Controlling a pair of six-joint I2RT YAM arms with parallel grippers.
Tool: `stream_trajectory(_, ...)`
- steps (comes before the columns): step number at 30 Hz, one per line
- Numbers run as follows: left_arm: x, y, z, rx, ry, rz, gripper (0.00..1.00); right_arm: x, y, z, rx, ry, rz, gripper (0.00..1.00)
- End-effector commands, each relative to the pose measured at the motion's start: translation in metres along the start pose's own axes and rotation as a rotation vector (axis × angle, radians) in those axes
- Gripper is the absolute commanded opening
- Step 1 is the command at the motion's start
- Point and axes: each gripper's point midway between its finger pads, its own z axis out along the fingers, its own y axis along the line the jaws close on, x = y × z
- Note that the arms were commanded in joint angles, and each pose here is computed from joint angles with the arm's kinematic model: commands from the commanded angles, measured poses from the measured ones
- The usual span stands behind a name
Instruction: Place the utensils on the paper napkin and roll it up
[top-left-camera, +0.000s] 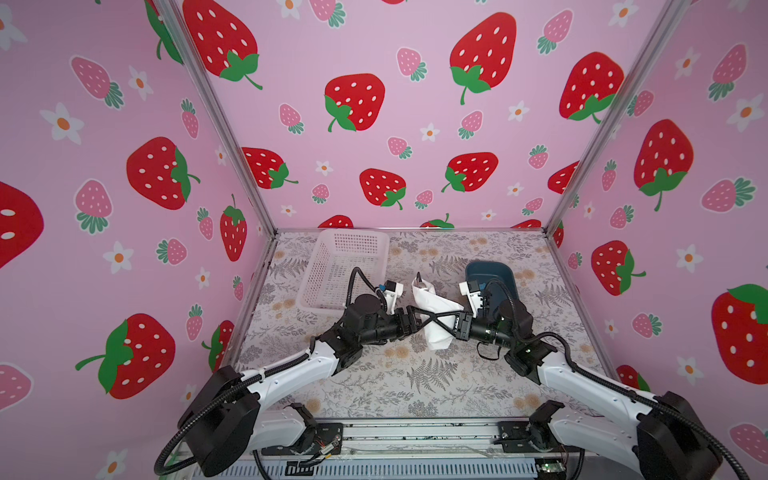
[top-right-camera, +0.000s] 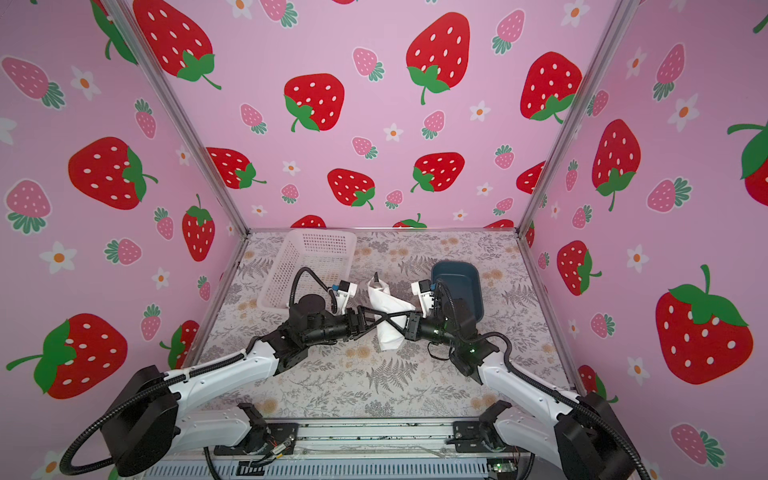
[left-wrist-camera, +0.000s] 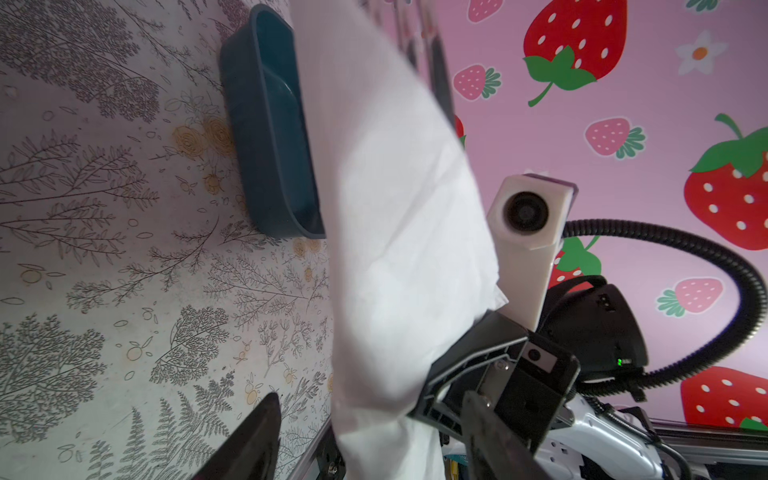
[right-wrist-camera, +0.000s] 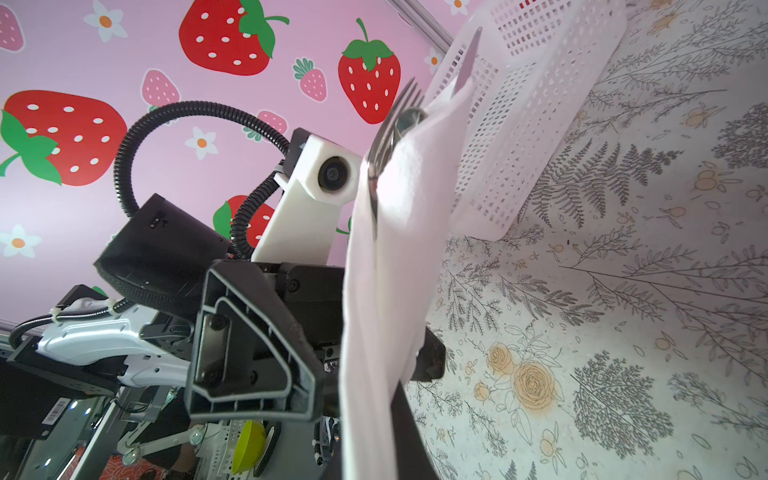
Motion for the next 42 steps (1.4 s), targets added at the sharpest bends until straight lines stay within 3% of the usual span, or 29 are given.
stream_trajectory(1,-0.019,-0.041,-0.001,0.123,-0.034,0.031,0.66,-0.019,0.033,-0.006,-0.096,-0.049,-0.067,0.09)
stream_trajectory(35,-0.035,-0.061,-0.004,0.231,-0.093,0.041,0.22,-0.014,0.044,-0.012,-0.159,-0.047,-0.045,0.09)
stream_trajectory(42,-0.037,-0.069,-0.007,0.249,-0.106,0.059,0.18,-0.014,0.044,-0.013,-0.161,-0.048,-0.046,0.10)
